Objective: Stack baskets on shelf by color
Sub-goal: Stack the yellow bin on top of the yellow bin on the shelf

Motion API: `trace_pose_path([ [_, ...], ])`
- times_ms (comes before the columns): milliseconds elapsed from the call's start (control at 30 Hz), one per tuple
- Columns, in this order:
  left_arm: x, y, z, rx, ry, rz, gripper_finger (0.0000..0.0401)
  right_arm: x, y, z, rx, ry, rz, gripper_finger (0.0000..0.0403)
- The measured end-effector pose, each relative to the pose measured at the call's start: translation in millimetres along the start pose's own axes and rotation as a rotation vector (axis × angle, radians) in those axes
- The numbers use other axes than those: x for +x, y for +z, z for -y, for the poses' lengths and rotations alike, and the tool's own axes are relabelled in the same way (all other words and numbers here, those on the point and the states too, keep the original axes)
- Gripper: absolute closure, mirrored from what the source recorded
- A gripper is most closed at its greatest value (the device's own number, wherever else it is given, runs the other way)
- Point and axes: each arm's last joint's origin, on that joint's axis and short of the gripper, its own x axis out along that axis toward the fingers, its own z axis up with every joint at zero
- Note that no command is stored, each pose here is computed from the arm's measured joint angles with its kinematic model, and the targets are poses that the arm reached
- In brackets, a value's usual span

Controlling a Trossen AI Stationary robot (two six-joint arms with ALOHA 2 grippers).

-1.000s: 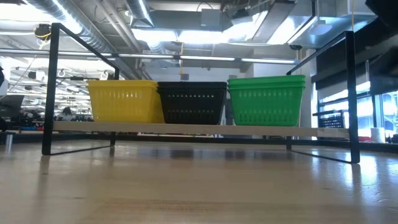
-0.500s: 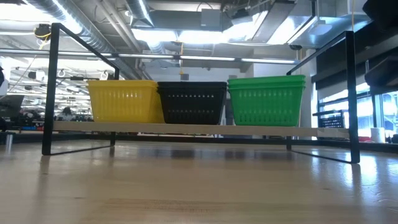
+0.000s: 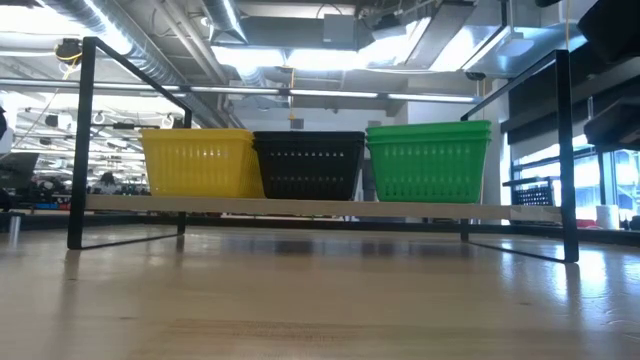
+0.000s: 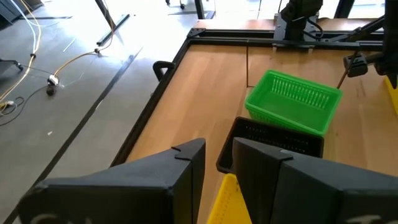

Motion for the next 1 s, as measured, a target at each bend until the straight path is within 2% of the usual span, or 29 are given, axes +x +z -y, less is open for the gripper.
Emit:
trace_pose_path([
  [233, 0, 0, 0, 0.000, 0.000, 0.000, 0.0326, 4, 0, 0, 0.006, -0.012, -0.008, 0.0344],
  [733, 0, 0, 0, 0.000, 0.000, 0.000, 0.0326, 35, 4, 7, 0.173, -0.076, -0.070, 0.0346],
  [1000, 0, 0, 0, 0.001, 0.000, -0.001, 0.0326, 35, 14, 15, 0.283, -0.067, -0.035, 0.0397],
])
